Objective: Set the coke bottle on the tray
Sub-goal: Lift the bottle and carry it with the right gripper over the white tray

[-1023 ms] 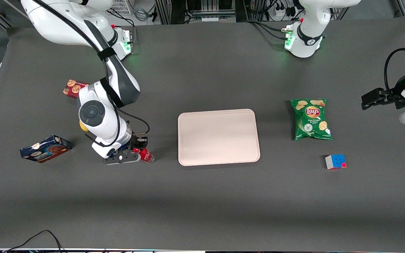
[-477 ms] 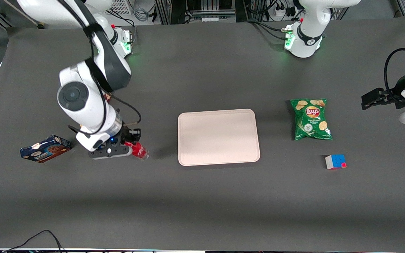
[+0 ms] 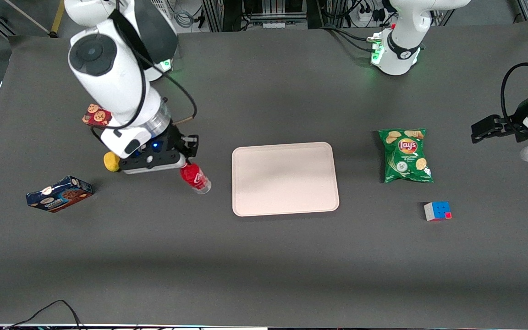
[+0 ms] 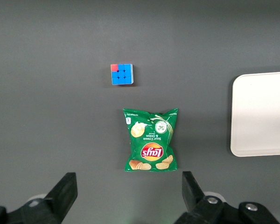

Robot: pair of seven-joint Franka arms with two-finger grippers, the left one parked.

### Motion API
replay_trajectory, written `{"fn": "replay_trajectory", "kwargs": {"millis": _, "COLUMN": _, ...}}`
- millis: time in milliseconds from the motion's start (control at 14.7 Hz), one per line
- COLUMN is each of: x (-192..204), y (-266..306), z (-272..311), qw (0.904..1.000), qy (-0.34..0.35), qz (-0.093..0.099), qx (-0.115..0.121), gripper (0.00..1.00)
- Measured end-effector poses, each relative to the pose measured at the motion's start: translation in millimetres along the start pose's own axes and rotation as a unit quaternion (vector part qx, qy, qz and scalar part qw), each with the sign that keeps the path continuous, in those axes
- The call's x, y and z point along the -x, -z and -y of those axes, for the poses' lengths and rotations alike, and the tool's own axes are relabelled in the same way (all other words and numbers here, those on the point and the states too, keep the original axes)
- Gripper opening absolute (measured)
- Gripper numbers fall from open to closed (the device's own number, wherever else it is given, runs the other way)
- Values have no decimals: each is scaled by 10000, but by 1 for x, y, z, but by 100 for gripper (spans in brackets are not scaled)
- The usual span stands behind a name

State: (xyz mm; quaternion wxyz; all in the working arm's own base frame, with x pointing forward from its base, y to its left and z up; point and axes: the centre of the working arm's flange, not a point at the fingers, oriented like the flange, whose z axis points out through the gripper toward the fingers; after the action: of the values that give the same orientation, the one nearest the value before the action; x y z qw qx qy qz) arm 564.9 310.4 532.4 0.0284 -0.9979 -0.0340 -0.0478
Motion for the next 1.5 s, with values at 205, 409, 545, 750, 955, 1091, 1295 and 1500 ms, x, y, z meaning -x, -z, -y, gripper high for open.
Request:
{"fn": "replay_trajectory", "kwargs": {"millis": 205, "x": 1, "y": 7, "z": 40, "qw": 9996, "qy": -178, "qz": 114, "qx": -161, "gripper": 31}}
{"fn": "replay_trajectory", "kwargs": {"millis": 409, "x": 1, "y": -24, "z": 86, "qw": 9984, "qy": -418, "qz": 318, "qx": -218, "gripper": 31}}
{"fn": "replay_trajectory", "kwargs": {"millis": 545, "x": 4, "y": -64, "z": 108, "qw": 9978, "qy": -497, "qz": 433, "qx": 8, "gripper": 31}}
{"fn": "replay_trajectory", "kwargs": {"millis": 750, "x": 8, "y": -128, "z": 130, "qw": 9964, "qy": -589, "qz": 557, "qx": 264, "gripper": 31}}
{"fn": "replay_trajectory", "kwargs": {"millis": 955, "x": 7, "y": -170, "z": 131, "qw": 9952, "qy": -551, "qz": 658, "qx": 468, "gripper": 31}}
{"fn": "replay_trajectory", "kwargs": {"millis": 1091, "x": 5, "y": -179, "z": 127, "qw": 9947, "qy": -560, "qz": 689, "qx": 522, "gripper": 31}}
{"fn": "replay_trajectory", "kwargs": {"millis": 1295, "x": 1, "y": -184, "z": 124, "qw": 9950, "qy": -595, "qz": 649, "qx": 481, "gripper": 31}}
{"fn": "replay_trajectory", "kwargs": {"millis": 1500, "x": 1, "y": -195, "z": 124, "qw": 9955, "qy": -593, "qz": 612, "qx": 419, "gripper": 31}}
